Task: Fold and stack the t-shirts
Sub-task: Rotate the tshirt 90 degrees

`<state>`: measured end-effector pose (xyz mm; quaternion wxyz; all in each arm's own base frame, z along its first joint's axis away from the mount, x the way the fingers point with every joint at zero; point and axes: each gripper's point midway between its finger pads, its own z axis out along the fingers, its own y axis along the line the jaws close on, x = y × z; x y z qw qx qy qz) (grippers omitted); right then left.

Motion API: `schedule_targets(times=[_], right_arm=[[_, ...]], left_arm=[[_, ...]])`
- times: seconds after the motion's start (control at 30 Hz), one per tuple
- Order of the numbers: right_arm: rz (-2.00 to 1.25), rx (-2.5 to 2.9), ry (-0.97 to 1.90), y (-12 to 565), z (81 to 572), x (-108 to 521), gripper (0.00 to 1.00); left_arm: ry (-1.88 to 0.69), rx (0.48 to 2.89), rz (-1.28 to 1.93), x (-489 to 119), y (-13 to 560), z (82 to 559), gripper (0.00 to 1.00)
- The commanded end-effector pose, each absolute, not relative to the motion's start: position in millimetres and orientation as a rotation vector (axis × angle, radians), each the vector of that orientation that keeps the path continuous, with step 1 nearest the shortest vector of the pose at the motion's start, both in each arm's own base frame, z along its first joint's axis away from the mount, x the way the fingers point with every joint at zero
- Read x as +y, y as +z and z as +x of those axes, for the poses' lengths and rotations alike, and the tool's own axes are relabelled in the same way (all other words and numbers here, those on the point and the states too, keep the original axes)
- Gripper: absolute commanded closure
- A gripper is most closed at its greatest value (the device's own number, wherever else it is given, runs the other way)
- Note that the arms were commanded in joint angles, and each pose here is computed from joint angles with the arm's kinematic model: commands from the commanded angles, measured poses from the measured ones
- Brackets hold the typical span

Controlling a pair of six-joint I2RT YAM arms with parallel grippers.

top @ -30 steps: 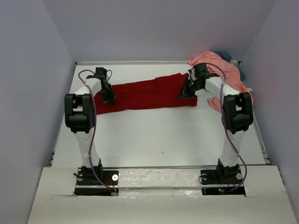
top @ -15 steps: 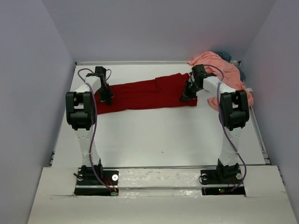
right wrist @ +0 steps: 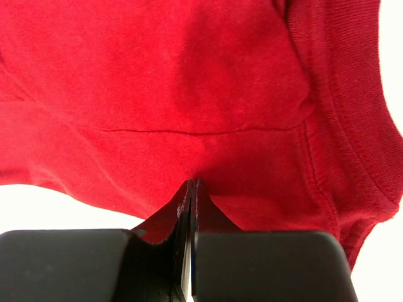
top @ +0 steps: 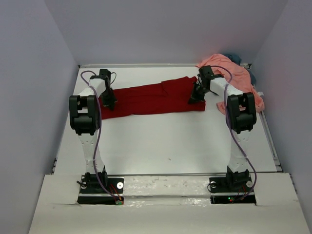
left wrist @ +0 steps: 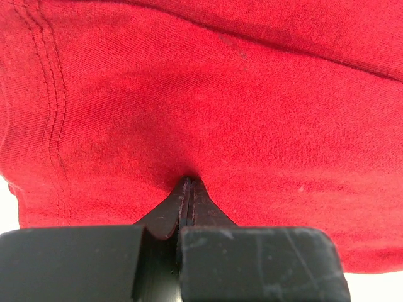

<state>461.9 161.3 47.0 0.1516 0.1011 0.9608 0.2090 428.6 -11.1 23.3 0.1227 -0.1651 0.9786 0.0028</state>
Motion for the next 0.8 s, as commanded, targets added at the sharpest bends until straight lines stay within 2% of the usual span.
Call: schedule_targets(times=[0.0,0.37,0.77], right_arm=[[0.272,2.752,0.558,47.5,470.7,159.5,1.00],[0.266,2.735,0.547,40.2,503.6,164.1,1.00],[0.282,2.699,0.643,23.7,542.3,182.4,1.00]], left_arm=[[0.111,2.934,-0.482,0.7,13.2,409.6,1.00],[0.084,3.012,-0.464,-11.3,2.8,371.2,1.00],[-0.001,3.108,-0.317,-77.4,4.5,302.7,1.00]])
